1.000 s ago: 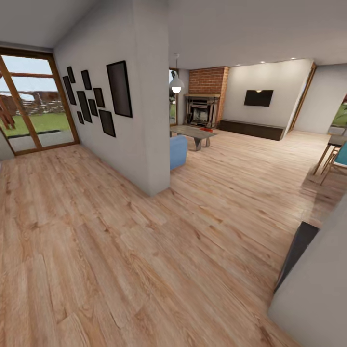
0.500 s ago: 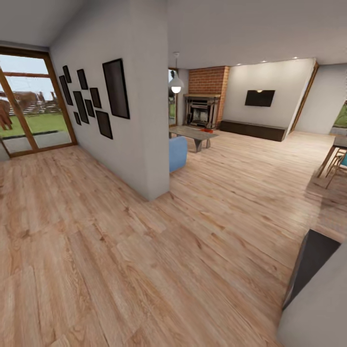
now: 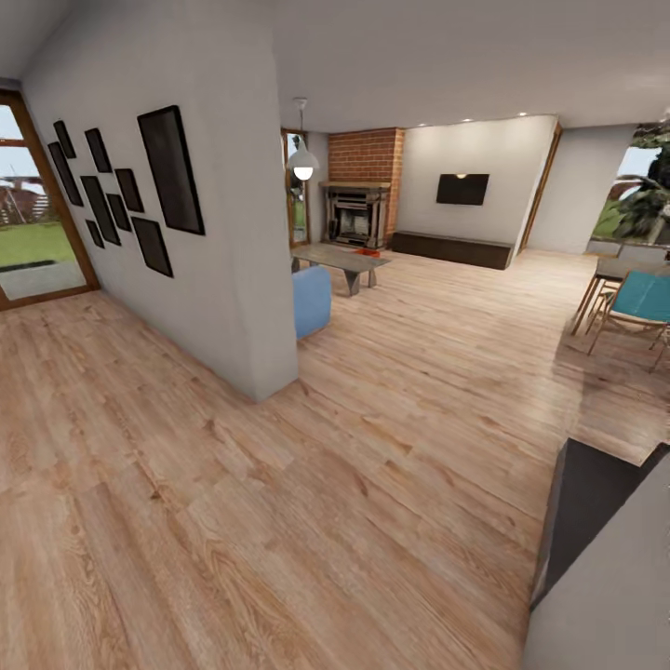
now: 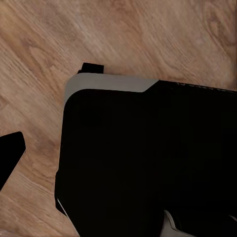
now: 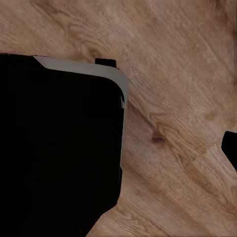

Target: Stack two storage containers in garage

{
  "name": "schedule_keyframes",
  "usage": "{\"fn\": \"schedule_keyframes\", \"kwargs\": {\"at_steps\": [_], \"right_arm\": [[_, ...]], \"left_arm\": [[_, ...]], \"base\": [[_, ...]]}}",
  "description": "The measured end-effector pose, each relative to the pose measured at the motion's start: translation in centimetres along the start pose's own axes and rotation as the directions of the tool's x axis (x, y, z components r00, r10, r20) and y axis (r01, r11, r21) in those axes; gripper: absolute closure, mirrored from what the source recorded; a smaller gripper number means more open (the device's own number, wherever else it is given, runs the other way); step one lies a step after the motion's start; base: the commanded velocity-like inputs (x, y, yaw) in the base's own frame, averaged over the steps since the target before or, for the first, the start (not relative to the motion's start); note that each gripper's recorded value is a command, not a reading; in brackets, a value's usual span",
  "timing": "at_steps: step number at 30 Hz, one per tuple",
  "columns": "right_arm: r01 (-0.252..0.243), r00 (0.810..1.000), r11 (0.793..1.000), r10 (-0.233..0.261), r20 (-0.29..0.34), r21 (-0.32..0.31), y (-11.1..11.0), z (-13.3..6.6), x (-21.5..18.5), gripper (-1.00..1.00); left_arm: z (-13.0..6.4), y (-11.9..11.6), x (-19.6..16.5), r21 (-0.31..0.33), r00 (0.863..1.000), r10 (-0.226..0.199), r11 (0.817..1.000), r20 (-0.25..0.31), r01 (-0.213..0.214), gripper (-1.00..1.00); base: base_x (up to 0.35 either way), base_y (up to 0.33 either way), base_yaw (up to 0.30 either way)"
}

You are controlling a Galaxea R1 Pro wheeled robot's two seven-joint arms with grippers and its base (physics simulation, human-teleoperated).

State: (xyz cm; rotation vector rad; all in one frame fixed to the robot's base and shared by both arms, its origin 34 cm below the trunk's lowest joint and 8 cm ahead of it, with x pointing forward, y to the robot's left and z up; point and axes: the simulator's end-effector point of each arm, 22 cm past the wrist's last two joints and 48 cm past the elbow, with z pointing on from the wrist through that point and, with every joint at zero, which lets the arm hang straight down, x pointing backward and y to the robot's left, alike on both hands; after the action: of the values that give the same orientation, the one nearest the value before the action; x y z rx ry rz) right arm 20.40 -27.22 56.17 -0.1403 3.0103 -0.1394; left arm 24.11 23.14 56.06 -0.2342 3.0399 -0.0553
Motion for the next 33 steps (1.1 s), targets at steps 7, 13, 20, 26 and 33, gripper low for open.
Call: {"fn": "schedule_keyframes", "kwargs": {"at_steps": [7, 13, 20, 26, 33], "right_arm": [[0.000, 1.000, 1.000, 0.000, 0.000, -0.002, 0.11, -0.01, -0.02, -1.00], [0.005, 1.000, 1.000, -0.005, 0.000, -0.002, 0.12, -0.01, -0.02, -1.00], [0.010, 1.000, 1.000, -0.010, 0.001, -0.003, 0.15, -0.01, -0.03, -1.00], [0.010, 1.000, 1.000, -0.010, 0.001, -0.003, 0.16, -0.01, -0.04, -1.00], [0.011, 1.000, 1.000, -0.011, 0.001, -0.003, 0.16, -0.01, -0.04, -1.00]], "left_arm": [[0.00, 0.02, 0.02, 0.000, 1.000, 0.000, 1.000, -0.001, 0.000, -1.00], [0.00, -0.03, 0.04, 0.000, 1.000, 0.000, 1.000, -0.001, 0.000, -1.00], [0.00, -0.01, 0.04, 0.000, 1.000, 0.000, 1.000, -0.001, 0.000, -1.00], [0.00, 0.03, 0.03, 0.000, 1.000, 0.000, 1.000, -0.001, 0.000, -1.00], [0.00, 0.02, 0.03, 0.000, 1.000, 0.000, 1.000, -0.001, 0.000, -1.00]], "base": [[0.322, 0.000, -0.039], [0.322, 0.000, -0.001], [0.322, 0.000, 0.000], [0.322, 0.000, 0.000], [0.322, 0.000, 0.000]]}}
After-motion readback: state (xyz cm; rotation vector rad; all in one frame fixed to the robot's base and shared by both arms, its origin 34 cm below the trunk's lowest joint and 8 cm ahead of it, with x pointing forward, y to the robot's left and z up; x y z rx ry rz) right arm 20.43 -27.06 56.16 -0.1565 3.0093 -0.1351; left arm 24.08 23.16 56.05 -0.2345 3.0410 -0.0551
